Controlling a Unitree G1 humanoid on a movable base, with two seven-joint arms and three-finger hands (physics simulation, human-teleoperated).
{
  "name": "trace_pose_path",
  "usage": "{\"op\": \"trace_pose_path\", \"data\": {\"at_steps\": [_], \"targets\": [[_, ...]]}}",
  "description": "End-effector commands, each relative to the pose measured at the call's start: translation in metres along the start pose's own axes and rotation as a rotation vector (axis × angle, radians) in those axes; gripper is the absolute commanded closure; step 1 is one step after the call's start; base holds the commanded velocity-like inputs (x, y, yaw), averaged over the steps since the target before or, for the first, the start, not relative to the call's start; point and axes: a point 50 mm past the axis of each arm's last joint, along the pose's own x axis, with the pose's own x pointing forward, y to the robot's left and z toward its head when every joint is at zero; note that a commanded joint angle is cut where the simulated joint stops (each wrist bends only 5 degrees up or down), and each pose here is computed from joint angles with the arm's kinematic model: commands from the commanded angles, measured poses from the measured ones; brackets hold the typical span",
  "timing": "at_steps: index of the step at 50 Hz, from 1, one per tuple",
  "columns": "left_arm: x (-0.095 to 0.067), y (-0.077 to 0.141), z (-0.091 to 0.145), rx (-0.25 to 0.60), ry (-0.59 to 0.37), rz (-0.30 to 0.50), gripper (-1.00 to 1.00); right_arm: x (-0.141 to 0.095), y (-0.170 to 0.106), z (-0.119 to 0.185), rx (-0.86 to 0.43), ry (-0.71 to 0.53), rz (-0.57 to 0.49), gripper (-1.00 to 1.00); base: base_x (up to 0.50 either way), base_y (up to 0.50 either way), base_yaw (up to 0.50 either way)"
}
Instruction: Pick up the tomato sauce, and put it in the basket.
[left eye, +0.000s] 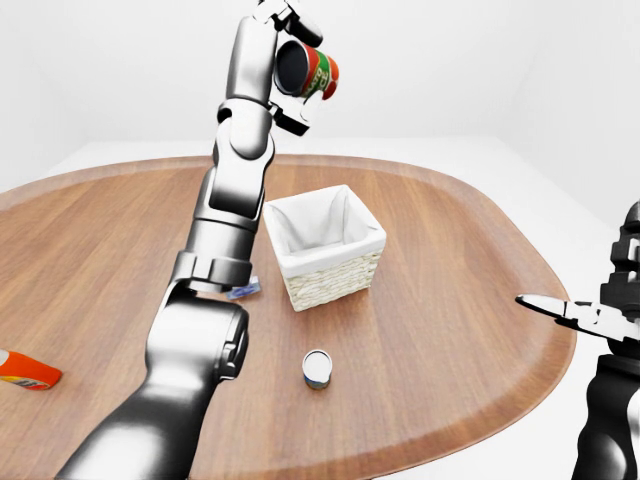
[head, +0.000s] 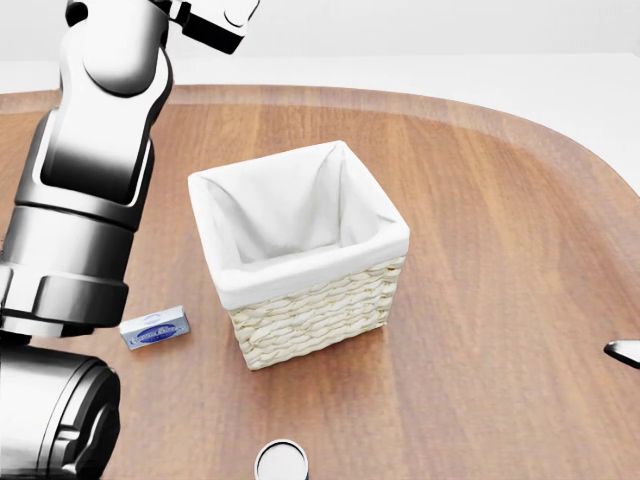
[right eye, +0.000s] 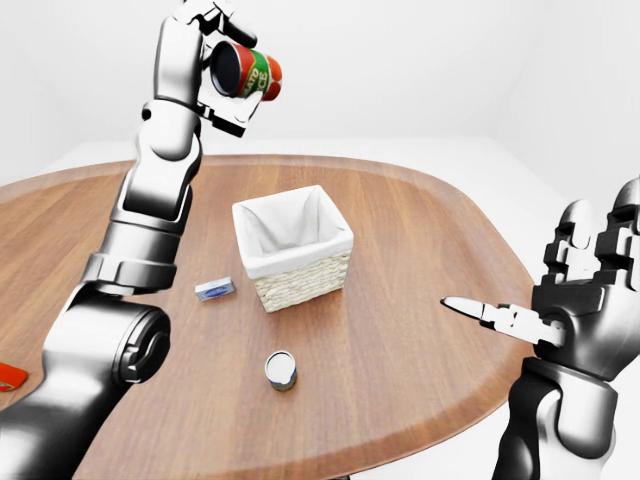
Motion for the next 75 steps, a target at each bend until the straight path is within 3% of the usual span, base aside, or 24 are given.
{"op": "trace_pose_path", "data": {"at_steps": [1, 3, 4, 6, 7, 9, 10, 13, 20, 24, 25, 46, 57, 61, 62, 63, 64, 75], "targets": [[0.007, -0.031, -0.055, 0.036, 0.394, -0.045, 1.00, -0.001, 0.000, 0.000, 0.004, 0.000, 0.003, -1.00, 0.00, 0.00, 0.00], [-0.005, -0.040, -0.071, 0.063, 0.498, -0.080, 1.00, 0.000, 0.000, -0.001, 0.005, 0.004, 0.003, -1.00, 0.00, 0.00, 0.00], [-0.006, -0.040, -0.072, 0.062, 0.499, -0.082, 1.00, 0.000, 0.000, -0.001, 0.005, 0.005, 0.003, -1.00, 0.00, 0.00, 0.00], [-0.019, -0.054, -0.086, 0.011, 0.557, -0.170, 1.00, 0.000, 0.001, -0.002, 0.009, 0.008, 0.006, -1.00, 0.00, 0.00, 0.00], [-0.021, -0.056, -0.089, -0.019, 0.572, -0.177, 1.00, 0.000, 0.001, -0.002, 0.009, 0.009, 0.007, -1.00, 0.00, 0.00, 0.00], [-0.029, -0.063, -0.095, 0.014, 0.585, -0.227, 1.00, -0.001, 0.001, -0.001, 0.012, 0.006, 0.007, -1.00, 0.00, 0.00, 0.00], [-0.038, -0.072, -0.103, 0.046, 0.600, -0.288, 1.00, 0.000, 0.002, -0.002, 0.014, 0.006, 0.010, -1.00, 0.00, 0.00, 0.00], [-0.046, -0.080, -0.108, 0.040, 0.618, -0.345, 1.00, 0.000, 0.004, -0.002, 0.013, 0.005, 0.014, -1.00, 0.00, 0.00, 0.00], [-0.066, -0.092, -0.123, 0.116, 0.648, -0.414, 1.00, 0.000, 0.004, -0.004, 0.014, 0.013, 0.015, -1.00, 0.00, 0.00, 0.00], [-0.070, -0.095, -0.126, 0.100, 0.665, -0.447, 1.00, 0.000, 0.003, 0.000, 0.016, 0.000, 0.014, -1.00, 0.00, 0.00, 0.00], [-0.071, -0.095, -0.126, 0.141, 0.654, -0.454, 1.00, 0.000, 0.003, -0.001, 0.016, 0.004, 0.014, -1.00, 0.00, 0.00, 0.00], [-0.062, -0.092, -0.119, 0.129, 0.633, -0.443, 1.00, 0.001, 0.004, -0.001, 0.016, 0.001, 0.016, -1.00, 0.00, 0.00, 0.00], [-0.059, -0.087, -0.118, 0.143, 0.626, -0.415, 1.00, 0.002, 0.005, -0.001, 0.017, 0.000, 0.017, -1.00, 0.00, 0.00, 0.00], [-0.057, -0.084, -0.119, 0.183, 0.616, -0.403, 1.00, 0.002, 0.005, -0.004, 0.016, 0.010, 0.017, -1.00, 0.00, 0.00, 0.00], [-0.057, -0.083, -0.119, 0.191, 0.613, -0.392, 0.95, 0.002, 0.005, -0.003, 0.016, 0.006, 0.017, -1.00, 0.00, 0.00, 0.00], [-0.057, -0.083, -0.119, 0.187, 0.615, -0.394, 0.07, 0.001, 0.005, -0.002, 0.016, 0.004, 0.017, -1.00, 0.00, 0.00, 0.00], [-0.056, -0.082, -0.119, 0.191, 0.613, -0.392, -0.98, 0.001, 0.005, -0.002, 0.016, 0.006, 0.017, -1.00, 0.00, 0.00, 0.00], [-0.059, -0.081, -0.122, 0.199, 0.622, -0.385, -1.00, 0.001, 0.004, -0.005, 0.015, 0.016, 0.016, -1.00, 0.00, 0.00, 0.00]]}}
